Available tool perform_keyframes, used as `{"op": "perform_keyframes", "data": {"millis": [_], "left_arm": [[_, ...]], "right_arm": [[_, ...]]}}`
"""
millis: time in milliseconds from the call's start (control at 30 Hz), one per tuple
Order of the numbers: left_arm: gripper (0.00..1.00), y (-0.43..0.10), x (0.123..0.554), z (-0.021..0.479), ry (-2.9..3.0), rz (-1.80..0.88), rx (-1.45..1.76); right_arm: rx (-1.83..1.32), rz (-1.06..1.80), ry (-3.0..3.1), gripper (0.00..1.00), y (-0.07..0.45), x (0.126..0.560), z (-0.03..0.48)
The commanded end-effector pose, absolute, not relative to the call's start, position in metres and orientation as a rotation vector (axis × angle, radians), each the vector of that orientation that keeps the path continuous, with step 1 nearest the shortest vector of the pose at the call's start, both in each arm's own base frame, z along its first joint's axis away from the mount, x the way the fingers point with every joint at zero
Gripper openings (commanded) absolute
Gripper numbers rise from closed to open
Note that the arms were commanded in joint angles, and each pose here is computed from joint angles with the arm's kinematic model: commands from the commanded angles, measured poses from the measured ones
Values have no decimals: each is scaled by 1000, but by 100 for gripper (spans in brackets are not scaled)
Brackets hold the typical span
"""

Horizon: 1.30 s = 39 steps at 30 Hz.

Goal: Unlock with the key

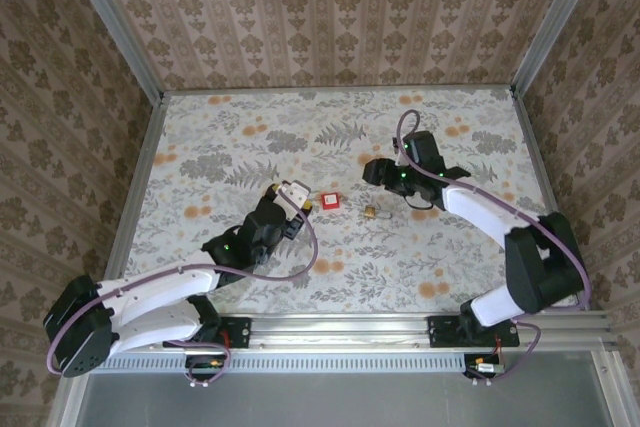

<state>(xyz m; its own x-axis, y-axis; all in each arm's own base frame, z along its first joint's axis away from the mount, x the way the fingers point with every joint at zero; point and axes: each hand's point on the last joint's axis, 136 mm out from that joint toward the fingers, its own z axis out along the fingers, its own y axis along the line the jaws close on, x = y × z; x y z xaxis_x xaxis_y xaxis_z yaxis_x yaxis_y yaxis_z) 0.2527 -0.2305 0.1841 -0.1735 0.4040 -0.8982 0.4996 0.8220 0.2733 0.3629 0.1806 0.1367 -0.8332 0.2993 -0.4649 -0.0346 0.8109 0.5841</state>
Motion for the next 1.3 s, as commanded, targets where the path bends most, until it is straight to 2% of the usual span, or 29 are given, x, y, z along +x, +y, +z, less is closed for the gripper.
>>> {"op": "perform_keyframes", "data": {"millis": [0,133,533,900,1267], "left_arm": [[63,-238,248,187,1794,-196,656],[66,-238,246,180,1805,-204,661],[66,-236,244,174,1819,-207,656],[66,-236,243,174,1820,-204,669],[66,-240,245,176,1822,-202,686]], "right_arm": [[116,532,2537,61,147,344,127],[23,384,2579,64,156,348,116],[-183,-118,2667,57,167,383,53],[-263,-145,2758,55,168,351,14],[-328,-97,2799,52,166,312,11]]}}
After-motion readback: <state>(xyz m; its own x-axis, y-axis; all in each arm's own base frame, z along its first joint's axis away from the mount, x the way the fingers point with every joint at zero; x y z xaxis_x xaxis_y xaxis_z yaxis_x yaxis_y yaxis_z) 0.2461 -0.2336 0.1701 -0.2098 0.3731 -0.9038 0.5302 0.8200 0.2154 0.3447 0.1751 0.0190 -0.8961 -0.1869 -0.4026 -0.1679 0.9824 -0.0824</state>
